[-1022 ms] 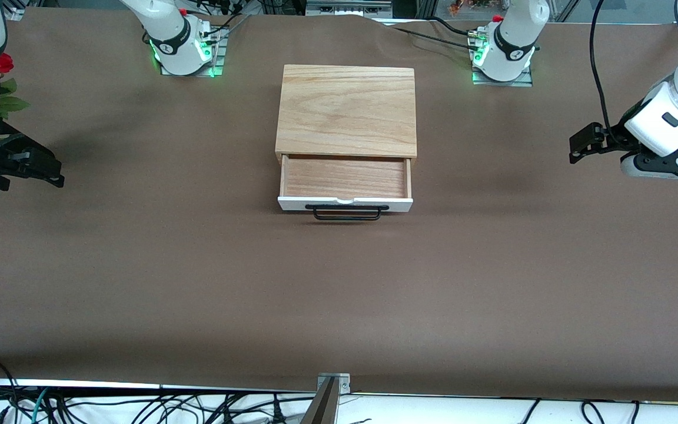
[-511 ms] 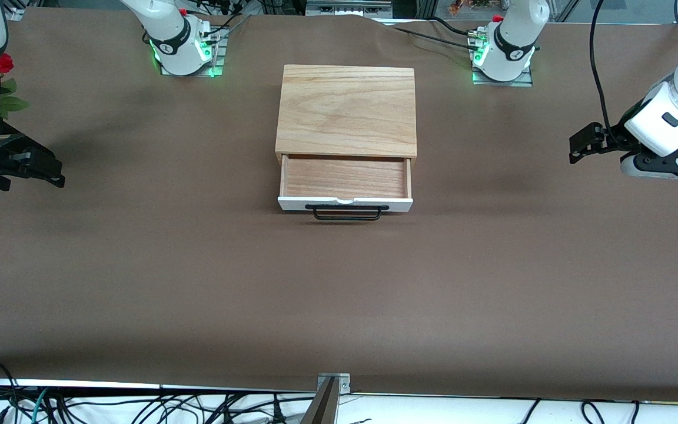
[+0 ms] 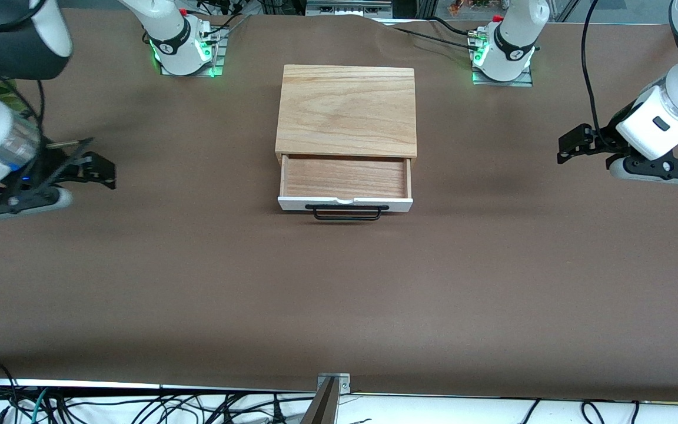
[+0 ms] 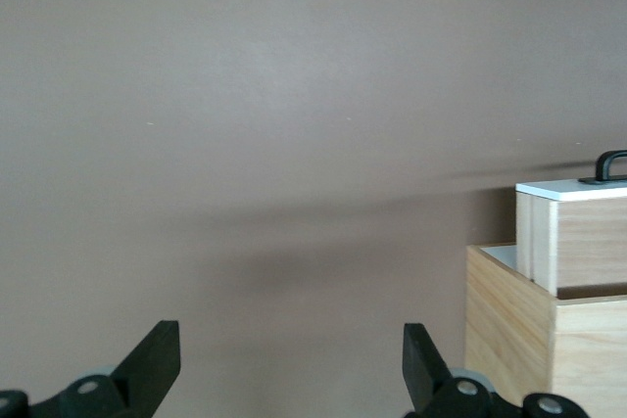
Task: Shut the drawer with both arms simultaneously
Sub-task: 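Move both grippers toward the black handle of the open drawer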
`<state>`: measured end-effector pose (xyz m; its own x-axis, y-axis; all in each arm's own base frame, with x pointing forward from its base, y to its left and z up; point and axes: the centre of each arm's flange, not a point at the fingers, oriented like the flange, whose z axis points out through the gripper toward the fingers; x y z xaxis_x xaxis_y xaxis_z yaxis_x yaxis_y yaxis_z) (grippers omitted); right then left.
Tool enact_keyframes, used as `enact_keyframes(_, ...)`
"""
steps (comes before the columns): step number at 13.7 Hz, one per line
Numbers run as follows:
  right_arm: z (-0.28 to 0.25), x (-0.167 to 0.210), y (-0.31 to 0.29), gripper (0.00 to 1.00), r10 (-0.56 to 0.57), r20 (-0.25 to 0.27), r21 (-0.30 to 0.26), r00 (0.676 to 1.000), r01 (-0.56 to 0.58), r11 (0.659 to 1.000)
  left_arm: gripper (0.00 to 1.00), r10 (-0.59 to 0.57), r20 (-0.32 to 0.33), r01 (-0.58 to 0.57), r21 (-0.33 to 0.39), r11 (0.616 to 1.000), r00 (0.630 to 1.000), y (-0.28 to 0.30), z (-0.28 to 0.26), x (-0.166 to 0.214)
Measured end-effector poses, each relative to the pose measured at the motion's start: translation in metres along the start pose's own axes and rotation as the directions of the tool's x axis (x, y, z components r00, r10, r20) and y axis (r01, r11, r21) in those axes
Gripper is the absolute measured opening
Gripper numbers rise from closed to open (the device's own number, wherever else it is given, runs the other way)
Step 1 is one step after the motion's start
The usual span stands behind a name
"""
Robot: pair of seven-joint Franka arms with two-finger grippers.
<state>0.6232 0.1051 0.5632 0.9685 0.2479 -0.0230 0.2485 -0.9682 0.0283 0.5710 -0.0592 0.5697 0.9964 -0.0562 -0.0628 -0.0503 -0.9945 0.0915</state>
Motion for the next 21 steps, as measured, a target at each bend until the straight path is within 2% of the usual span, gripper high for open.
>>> enact_keyframes(4, 0.019, 0.013, -0.053, 1.0, -0.085, 0.009, 0.006, 0.996, 0.085, 0.996, 1.0, 0.035, 0.086, -0.028, -0.076, 0.997, 0.996, 0.027, 0.056, 0.024)
enact_keyframes(8, 0.066, 0.041, -0.118, 1.0, -0.176, -0.023, 0.02, 0.984, 0.176, 0.984, 1.0, 0.136, 0.086, -0.127, -0.104, 0.986, 0.987, 0.096, 0.129, 0.065)
enact_keyframes(12, 0.133, 0.069, -0.176, 1.0, -0.186, -0.082, 0.146, 0.979, 0.197, 0.969, 1.0, 0.198, 0.006, -0.195, -0.15, 0.969, 0.98, 0.167, 0.208, 0.094)
enact_keyframes(15, 0.176, 0.083, -0.193, 1.0, -0.14, -0.089, 0.231, 0.986, 0.157, 0.96, 1.0, 0.239, -0.02, -0.239, -0.166, 0.957, 0.971, 0.209, 0.237, 0.094)
enact_keyframes(17, 0.19, 0.091, -0.202, 1.0, -0.066, -0.078, 0.266, 0.995, 0.085, 0.96, 1.0, 0.232, -0.054, -0.238, -0.192, 0.952, 0.971, 0.22, 0.245, 0.097)
enact_keyframes(21, 0.212, 0.097, -0.238, 1.0, -0.009, -0.06, 0.309, 0.998, 0.027, 0.951, 1.0, 0.18, -0.017, -0.176, -0.324, 0.93, 0.983, 0.24, 0.267, 0.093)
